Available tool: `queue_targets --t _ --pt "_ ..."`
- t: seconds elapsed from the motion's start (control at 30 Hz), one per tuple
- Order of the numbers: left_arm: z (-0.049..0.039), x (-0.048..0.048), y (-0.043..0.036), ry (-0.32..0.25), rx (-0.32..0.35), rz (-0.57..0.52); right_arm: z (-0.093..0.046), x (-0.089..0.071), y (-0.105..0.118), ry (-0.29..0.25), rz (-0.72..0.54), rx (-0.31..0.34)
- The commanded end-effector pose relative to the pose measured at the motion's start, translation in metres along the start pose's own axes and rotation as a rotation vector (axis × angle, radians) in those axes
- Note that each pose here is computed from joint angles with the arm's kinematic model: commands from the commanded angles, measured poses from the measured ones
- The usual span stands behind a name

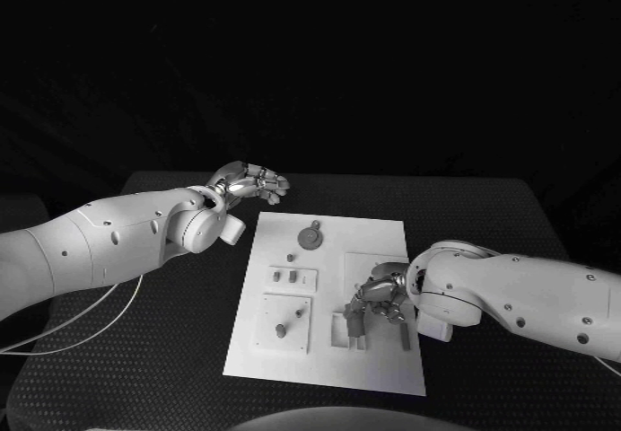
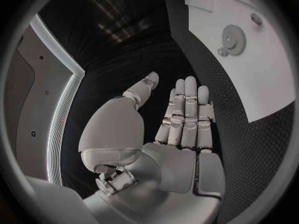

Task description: Assemble the parts on the task board

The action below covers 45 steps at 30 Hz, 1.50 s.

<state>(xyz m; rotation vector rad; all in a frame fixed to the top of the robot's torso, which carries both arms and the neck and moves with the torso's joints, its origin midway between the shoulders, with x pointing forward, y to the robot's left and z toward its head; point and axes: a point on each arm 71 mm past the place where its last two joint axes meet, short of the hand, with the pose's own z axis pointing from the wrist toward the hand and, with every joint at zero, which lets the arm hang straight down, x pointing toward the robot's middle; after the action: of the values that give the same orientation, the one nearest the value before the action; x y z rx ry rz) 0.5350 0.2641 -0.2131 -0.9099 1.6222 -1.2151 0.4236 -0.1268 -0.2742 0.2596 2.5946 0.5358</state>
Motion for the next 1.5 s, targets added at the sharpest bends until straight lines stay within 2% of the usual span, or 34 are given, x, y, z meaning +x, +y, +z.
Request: queue_targets --t 0.03,0.27,0.53,1.5 --pt "0.0006 0.0023 -0.0016 0.009 0.006 -0.007 0.004 0.003 0.002 0.005 0.040 0.003" --pt "0.0005 0.0033 -0.0018 0.012 0.006 -0.008 0.010 0.013 0.006 0.041 0.030 0.000" --pt "0.0002 0.0031 -0.0018 0.012 0.006 -0.008 0.013 0.018 0.006 0.048 0.020 0.002" --pt "-0.0005 0.0019 -0.0013 0.010 0.004 -0.007 0.016 0.021 0.005 0.051 -0.009 0.006"
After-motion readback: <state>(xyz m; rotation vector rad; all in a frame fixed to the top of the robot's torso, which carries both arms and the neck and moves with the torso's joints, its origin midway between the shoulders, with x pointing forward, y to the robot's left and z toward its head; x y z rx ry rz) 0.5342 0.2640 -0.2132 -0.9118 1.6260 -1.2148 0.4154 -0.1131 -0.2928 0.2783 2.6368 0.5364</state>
